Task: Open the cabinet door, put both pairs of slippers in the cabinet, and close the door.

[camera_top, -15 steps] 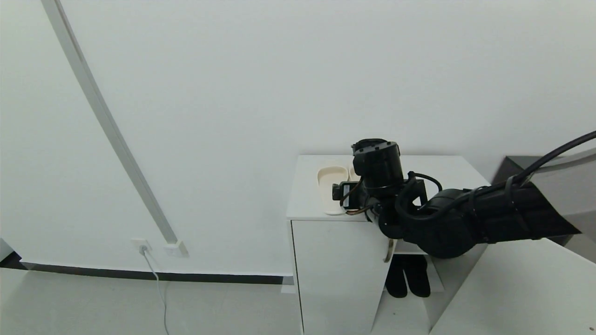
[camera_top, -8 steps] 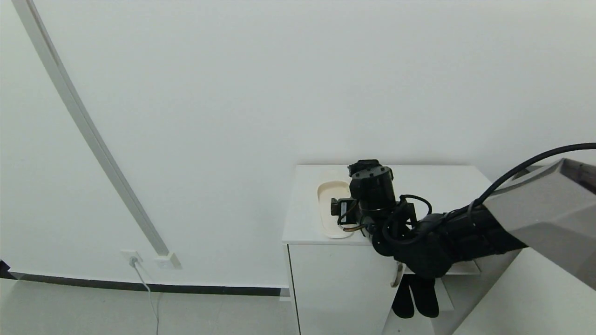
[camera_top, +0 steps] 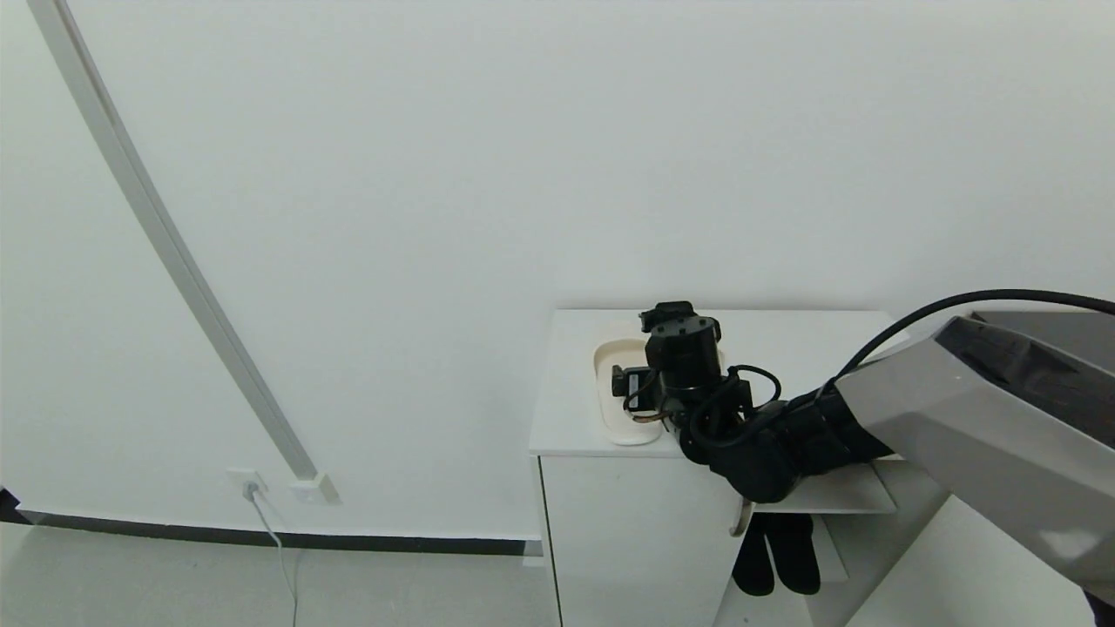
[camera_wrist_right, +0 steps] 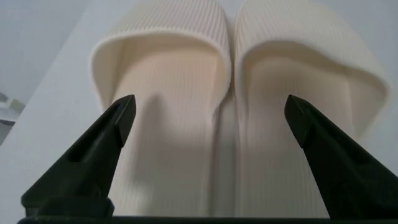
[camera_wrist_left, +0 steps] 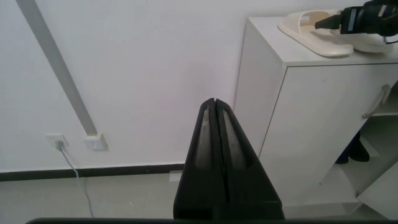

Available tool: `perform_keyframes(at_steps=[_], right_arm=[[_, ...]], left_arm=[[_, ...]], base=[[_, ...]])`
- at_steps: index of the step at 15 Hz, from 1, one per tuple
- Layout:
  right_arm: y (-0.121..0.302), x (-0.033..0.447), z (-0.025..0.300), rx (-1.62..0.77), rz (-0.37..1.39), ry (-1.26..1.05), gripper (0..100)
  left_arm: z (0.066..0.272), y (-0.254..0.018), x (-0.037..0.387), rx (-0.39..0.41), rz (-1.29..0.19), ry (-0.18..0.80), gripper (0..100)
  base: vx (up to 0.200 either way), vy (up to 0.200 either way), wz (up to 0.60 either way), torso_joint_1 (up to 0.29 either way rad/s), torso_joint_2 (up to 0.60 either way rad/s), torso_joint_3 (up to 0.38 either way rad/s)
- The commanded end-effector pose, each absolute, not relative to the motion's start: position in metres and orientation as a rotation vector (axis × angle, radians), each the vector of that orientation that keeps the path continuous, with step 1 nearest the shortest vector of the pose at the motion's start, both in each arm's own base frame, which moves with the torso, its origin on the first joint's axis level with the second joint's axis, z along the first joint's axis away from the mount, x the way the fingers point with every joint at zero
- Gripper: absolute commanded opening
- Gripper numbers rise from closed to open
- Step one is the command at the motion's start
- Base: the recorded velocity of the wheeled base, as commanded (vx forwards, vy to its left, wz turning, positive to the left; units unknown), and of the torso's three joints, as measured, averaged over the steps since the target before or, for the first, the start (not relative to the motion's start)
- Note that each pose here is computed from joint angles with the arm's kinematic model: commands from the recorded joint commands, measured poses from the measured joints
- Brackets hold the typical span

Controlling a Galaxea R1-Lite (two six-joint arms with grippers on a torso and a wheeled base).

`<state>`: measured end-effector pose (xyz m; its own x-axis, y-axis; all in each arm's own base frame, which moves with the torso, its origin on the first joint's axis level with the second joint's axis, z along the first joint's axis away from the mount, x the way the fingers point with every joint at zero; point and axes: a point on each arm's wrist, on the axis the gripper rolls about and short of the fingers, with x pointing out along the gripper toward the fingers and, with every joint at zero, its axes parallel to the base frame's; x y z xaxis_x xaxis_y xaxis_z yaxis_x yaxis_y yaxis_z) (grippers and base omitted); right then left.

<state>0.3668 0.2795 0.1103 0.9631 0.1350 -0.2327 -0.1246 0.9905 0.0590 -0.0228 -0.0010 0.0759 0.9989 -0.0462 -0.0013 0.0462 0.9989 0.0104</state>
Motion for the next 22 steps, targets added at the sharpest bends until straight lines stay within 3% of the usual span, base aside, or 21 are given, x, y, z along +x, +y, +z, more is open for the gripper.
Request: perform_keyframes(at_steps=[1, 11, 12, 19, 22], right_arm=[[0.279, 0.384, 0.098, 0.046, 0.121, 0.243, 100], [0.272, 0.420, 0.103, 0.068, 0.099, 0.218, 100], [0.272, 0.420, 0.104, 0.069, 0.099, 0.215, 0], [0.272, 0.419, 0.106, 0.069, 0.101, 0.212, 0], [0.267, 0.409, 0.125, 0.065, 0.106, 0.191, 0]], left_arm=[[0.076, -0.001, -0.023, 0.011, -0.046, 0.001, 0], [0.076, -0.001, -0.023, 0.009, -0.046, 0.001, 0], [0.076, -0.001, -0.023, 0.009, -0.046, 0.001, 0], [0.076, -0.001, -0.023, 0.009, -0.044, 0.001, 0], [0.076, -0.001, -0.023, 0.008, -0.046, 0.001, 0]], base=[[0.000, 0.000, 0.00, 0.000, 0.00, 0.000], [0.000, 0.000, 0.00, 0.000, 0.00, 0.000], [0.000, 0.000, 0.00, 0.000, 0.00, 0.000], [0.000, 0.000, 0.00, 0.000, 0.00, 0.000], [0.000, 0.000, 0.00, 0.000, 0.00, 0.000]])
